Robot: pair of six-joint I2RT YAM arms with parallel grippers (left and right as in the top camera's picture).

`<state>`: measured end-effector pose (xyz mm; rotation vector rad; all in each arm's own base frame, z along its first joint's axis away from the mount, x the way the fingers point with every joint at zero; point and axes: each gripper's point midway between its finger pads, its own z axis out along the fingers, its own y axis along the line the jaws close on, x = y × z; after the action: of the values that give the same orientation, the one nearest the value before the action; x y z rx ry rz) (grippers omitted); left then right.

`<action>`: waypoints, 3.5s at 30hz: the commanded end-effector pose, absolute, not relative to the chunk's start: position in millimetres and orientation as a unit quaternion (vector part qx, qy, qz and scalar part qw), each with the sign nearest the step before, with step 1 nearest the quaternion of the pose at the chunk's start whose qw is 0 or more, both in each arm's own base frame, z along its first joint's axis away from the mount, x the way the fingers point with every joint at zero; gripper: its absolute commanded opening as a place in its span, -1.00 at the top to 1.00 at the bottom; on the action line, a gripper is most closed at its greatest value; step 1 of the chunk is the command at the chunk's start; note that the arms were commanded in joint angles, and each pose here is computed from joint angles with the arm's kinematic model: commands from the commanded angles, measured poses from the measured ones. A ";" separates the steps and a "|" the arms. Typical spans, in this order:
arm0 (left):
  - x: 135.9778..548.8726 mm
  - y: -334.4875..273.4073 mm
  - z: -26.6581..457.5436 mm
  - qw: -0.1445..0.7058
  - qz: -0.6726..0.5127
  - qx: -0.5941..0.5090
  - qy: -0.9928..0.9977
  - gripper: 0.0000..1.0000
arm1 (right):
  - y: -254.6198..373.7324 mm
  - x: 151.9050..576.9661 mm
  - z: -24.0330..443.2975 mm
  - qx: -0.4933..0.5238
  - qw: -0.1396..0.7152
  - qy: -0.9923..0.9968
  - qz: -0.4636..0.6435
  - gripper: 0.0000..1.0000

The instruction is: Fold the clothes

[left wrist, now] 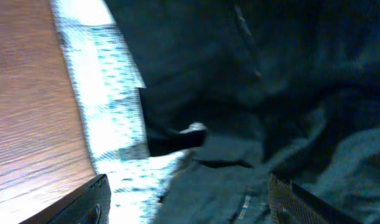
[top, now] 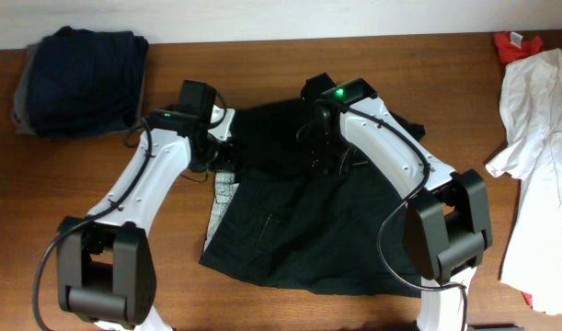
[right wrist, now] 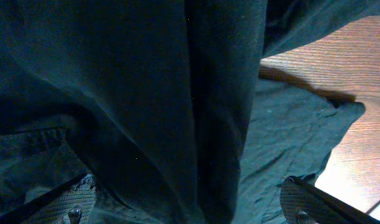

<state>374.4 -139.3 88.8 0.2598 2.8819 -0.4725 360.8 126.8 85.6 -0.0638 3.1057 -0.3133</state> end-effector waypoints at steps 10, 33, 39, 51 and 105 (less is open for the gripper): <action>358.1 -166.0 32.6 0.040 -0.145 0.118 0.982 -0.33 | 140.4 353.1 83.3 -0.009 -0.011 0.999 -0.051 -0.97; 356.2 14.8 25.5 -0.008 -0.029 -0.182 0.983 -0.99 | 79.2 391.7 106.1 0.073 0.053 0.995 -0.049 -0.97; 353.0 8.9 25.7 -0.017 -0.041 -0.180 0.983 -0.99 | 44.6 433.3 112.1 0.068 0.124 0.988 -0.057 -0.97; 356.9 9.8 25.5 -0.009 -0.040 -0.180 0.983 -0.99 | 12.2 463.0 82.1 -0.049 0.130 0.990 0.021 -1.00; 316.3 -24.1 156.3 0.095 -0.055 -0.092 0.990 -0.99 | -23.0 332.7 247.7 0.273 0.120 0.952 -0.072 -0.96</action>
<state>330.9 -36.9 160.6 -0.1728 2.8795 -0.2611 365.2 -35.9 215.4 0.7033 2.8395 -0.2579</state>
